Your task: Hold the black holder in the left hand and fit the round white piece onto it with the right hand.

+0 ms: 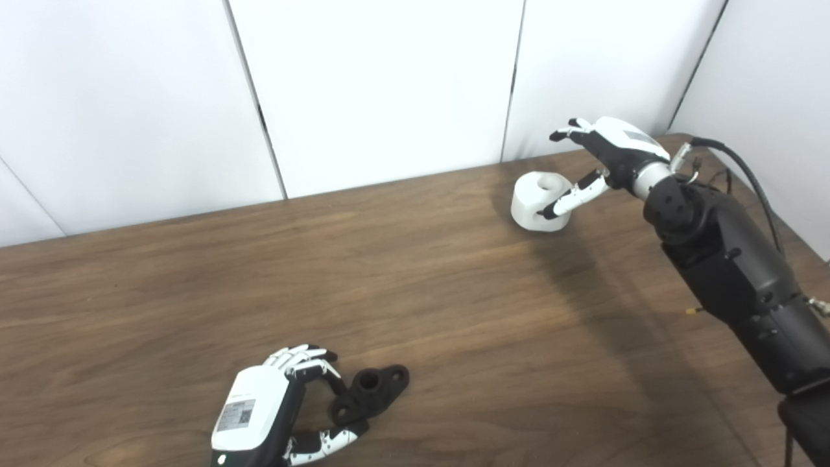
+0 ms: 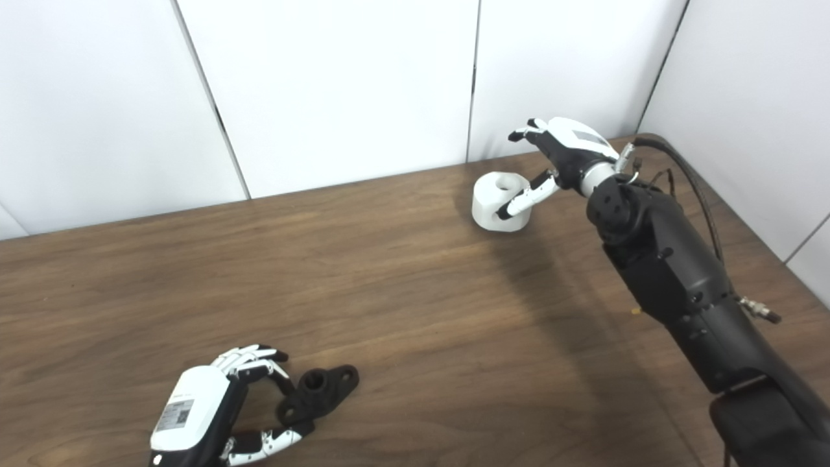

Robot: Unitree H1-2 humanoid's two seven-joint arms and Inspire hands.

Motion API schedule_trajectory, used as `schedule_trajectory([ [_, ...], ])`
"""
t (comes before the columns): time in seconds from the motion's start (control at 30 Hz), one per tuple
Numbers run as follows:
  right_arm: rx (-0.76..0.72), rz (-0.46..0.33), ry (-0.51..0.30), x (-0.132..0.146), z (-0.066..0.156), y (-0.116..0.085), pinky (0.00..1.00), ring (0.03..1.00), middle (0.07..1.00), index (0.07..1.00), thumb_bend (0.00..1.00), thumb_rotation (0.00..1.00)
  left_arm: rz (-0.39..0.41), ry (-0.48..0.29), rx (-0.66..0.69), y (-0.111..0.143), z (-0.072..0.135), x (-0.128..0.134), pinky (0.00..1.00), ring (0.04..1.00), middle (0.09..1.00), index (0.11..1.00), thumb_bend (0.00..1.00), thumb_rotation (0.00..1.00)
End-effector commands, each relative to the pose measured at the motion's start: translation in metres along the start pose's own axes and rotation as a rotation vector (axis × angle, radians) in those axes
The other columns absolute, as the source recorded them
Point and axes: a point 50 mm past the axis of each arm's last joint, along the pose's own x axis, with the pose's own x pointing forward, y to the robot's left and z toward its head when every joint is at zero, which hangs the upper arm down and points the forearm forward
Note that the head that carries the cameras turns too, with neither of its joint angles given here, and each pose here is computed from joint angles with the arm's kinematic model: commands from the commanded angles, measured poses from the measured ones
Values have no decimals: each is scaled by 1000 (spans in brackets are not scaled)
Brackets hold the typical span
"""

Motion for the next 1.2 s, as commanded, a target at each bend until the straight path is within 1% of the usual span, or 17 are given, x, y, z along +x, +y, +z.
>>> schedule_trajectory([
  [0.0,-29,-67,-5,4,6,-32,1000,1000,1000,878,1000,299,-132,95,4,-19,-12,-14,822,826,759,488,518,46],
  [0.3,-56,-49,3,11,8,-24,1000,1000,1000,875,989,310,-128,91,2,-19,-10,-12,825,828,765,487,518,47],
  [0.57,-108,-53,7,20,8,-21,1000,1000,1000,849,969,326,-119,88,-4,-19,-10,-12,823,835,767,487,518,47],
  [0.9,-98,-54,16,26,4,-16,1000,1000,1000,819,942,307,-117,88,-10,-19,-8,-11,832,840,771,487,518,47],
  [1.17,-96,-63,10,27,0,-15,1000,1000,1000,785,929,316,-109,89,-2,-19,-5,-11,821,835,767,488,518,46],
])
